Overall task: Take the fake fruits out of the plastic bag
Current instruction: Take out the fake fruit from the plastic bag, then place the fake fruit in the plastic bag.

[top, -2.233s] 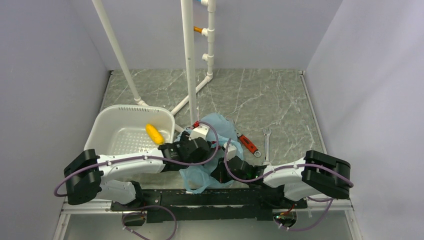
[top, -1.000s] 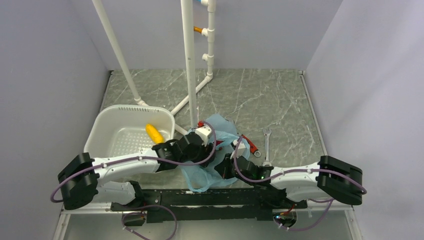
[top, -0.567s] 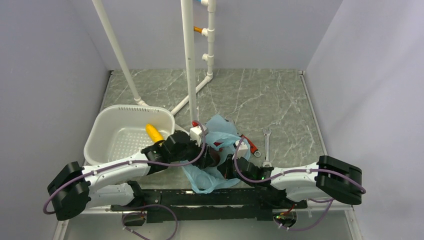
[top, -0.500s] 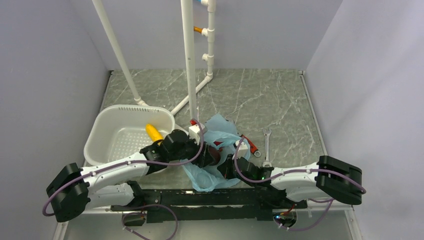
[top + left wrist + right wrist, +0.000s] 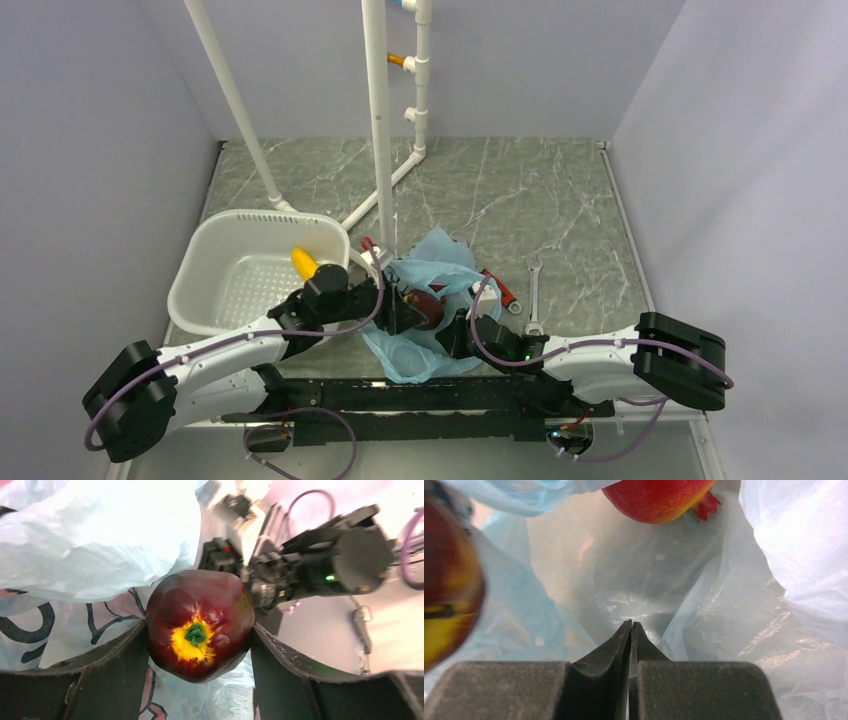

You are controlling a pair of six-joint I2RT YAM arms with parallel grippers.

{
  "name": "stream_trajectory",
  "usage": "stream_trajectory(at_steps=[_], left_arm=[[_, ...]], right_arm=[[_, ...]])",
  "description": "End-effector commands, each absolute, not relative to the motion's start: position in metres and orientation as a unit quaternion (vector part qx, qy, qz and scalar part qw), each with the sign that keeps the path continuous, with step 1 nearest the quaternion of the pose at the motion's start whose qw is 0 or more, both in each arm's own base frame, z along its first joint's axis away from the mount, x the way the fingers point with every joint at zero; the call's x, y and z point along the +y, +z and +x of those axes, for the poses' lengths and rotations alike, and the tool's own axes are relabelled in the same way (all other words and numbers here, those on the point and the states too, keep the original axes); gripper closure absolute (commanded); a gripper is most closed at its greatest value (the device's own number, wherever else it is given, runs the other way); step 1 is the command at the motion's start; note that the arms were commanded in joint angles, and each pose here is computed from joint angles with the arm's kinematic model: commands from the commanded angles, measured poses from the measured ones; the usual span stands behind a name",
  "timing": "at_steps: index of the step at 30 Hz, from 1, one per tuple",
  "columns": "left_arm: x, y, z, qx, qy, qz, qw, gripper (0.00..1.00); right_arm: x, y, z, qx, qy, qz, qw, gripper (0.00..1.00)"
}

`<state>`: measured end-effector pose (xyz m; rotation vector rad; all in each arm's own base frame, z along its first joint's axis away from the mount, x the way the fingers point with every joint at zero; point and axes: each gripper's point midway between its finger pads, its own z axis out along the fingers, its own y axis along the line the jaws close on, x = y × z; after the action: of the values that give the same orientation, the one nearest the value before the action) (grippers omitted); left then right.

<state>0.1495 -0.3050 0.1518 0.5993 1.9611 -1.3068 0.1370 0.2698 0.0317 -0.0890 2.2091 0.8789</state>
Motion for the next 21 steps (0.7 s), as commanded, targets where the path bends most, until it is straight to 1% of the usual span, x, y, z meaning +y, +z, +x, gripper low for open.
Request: stream_trajectory(at_steps=[1, 6, 11, 13, 16, 21], left_arm=[[-0.312, 0.233, 0.135, 0.629, -0.614, 0.259, 0.399, 0.44], [-0.308, 0.242, 0.134, 0.624, -0.616, 0.26, 0.405, 0.44], [-0.303, 0.228, 0.146, 0.664, -0.579, 0.241, 0.408, 0.44], [-0.3, 0.216, 0.157, 0.692, -0.552, 0.221, 0.409, 0.45], [-0.295, 0.183, 0.171, 0.752, -0.492, 0.202, 0.389, 0.45], [-0.295, 0.129, 0.179, 0.818, -0.395, 0.215, 0.357, 0.43]], right_arm=[[0.275, 0.042, 0.141, 0.849, 0.358, -0.028, 0.387, 0.94], [0.276, 0.041, 0.141, 0.85, 0.358, -0.03, 0.386, 0.94], [0.275, 0.042, 0.141, 0.849, 0.359, -0.029, 0.387, 0.94], [0.276, 0.042, 0.141, 0.849, 0.36, -0.03, 0.387, 0.94], [0.276, 0.042, 0.141, 0.849, 0.359, -0.03, 0.387, 0.94], [0.271, 0.043, 0.143, 0.848, 0.358, -0.019, 0.391, 0.95]])
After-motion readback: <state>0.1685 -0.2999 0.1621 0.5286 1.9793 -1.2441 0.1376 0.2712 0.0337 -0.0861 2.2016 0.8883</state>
